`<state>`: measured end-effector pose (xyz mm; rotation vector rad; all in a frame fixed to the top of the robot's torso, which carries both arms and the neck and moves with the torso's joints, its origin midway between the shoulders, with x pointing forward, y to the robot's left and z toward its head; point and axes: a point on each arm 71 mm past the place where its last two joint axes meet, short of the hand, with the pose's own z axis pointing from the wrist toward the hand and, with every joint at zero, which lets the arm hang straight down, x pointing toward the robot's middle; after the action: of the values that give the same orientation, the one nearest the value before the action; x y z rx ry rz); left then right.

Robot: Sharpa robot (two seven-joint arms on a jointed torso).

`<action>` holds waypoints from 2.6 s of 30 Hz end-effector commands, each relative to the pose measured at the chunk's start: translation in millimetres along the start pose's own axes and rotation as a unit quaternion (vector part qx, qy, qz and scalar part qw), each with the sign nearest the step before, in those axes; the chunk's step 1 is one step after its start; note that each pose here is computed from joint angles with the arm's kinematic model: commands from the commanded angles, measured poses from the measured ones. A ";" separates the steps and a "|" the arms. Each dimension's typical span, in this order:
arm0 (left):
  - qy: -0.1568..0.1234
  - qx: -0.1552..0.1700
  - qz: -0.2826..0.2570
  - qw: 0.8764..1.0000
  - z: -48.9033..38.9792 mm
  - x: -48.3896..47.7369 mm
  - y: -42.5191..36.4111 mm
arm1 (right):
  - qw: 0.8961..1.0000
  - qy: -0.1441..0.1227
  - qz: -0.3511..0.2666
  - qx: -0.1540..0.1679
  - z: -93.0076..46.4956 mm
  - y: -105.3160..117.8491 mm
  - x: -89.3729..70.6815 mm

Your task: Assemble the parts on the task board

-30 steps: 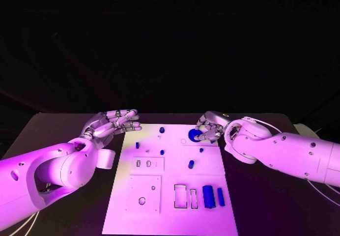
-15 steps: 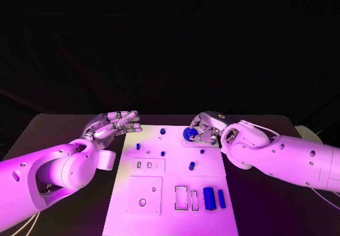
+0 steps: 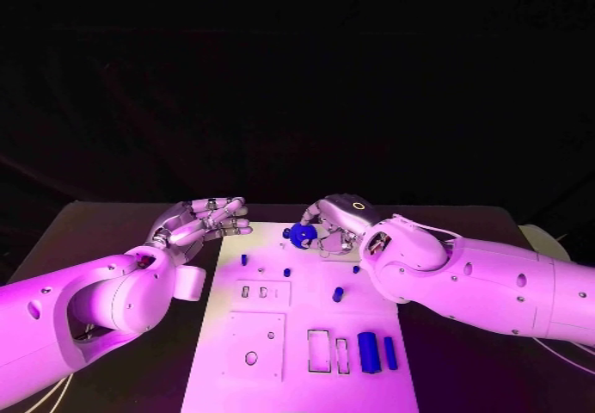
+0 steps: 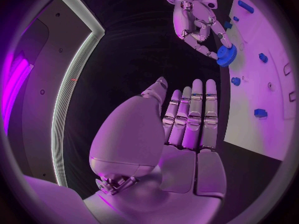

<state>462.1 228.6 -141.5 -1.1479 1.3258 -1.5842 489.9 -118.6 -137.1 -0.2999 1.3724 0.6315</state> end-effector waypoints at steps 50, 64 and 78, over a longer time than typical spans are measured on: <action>0.006 0.006 0.000 1.000 0.8 0.8 -1.4 | 0.998 0.041 -0.048 -0.012 36.4 23.8 41.0; 0.005 0.005 0.001 1.000 0.5 -0.1 -1.4 | 0.998 0.039 -0.043 -0.009 33.9 21.1 39.8; 0.003 0.005 0.002 1.000 2.0 -1.6 -0.9 | 0.999 -0.016 0.050 0.012 -1.4 -6.1 4.4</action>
<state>464.5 231.8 -142.3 -1.1509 1.3204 -1.5729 492.9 -118.7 -148.1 -0.2983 1.3859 0.6185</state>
